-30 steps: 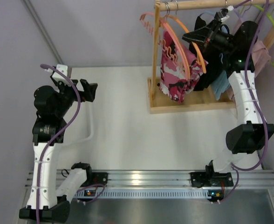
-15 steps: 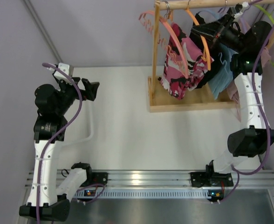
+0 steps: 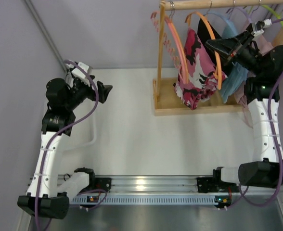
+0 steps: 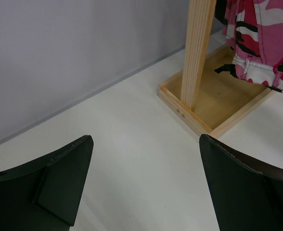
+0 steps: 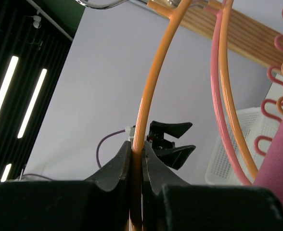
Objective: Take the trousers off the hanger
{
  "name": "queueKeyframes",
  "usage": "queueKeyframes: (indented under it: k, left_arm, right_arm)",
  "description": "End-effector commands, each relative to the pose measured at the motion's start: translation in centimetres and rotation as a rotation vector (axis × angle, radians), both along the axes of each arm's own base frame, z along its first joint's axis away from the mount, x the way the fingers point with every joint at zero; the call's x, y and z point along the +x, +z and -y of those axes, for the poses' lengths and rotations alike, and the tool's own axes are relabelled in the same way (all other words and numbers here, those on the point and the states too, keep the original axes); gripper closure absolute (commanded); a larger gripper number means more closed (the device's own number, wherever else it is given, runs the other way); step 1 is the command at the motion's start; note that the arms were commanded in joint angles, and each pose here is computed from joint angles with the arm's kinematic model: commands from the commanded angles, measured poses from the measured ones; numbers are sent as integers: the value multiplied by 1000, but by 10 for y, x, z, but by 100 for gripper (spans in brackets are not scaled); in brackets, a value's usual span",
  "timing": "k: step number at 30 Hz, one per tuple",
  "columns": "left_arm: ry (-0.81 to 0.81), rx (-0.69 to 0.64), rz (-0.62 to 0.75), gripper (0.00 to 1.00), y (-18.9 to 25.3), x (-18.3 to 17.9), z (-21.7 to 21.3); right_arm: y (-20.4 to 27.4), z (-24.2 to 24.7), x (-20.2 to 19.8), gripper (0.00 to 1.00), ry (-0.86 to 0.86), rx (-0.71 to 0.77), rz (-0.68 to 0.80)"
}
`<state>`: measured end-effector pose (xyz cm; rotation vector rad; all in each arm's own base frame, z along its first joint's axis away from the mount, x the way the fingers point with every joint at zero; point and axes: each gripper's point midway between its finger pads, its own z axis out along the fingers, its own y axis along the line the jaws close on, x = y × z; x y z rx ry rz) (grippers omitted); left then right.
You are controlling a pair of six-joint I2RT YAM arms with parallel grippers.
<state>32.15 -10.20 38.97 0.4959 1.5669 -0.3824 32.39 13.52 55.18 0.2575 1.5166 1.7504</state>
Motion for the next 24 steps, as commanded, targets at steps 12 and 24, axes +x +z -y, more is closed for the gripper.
queueKeyframes:
  k: [12,24]
  left_arm:
    - [-387,237,313,3,33,-32,160]
    - [-495,41,440,14,54,-115,292]
  right_arm:
    - [26,6,-100,100,-197,-48,314]
    - [-7,20,-112,100,-357,-96,202]
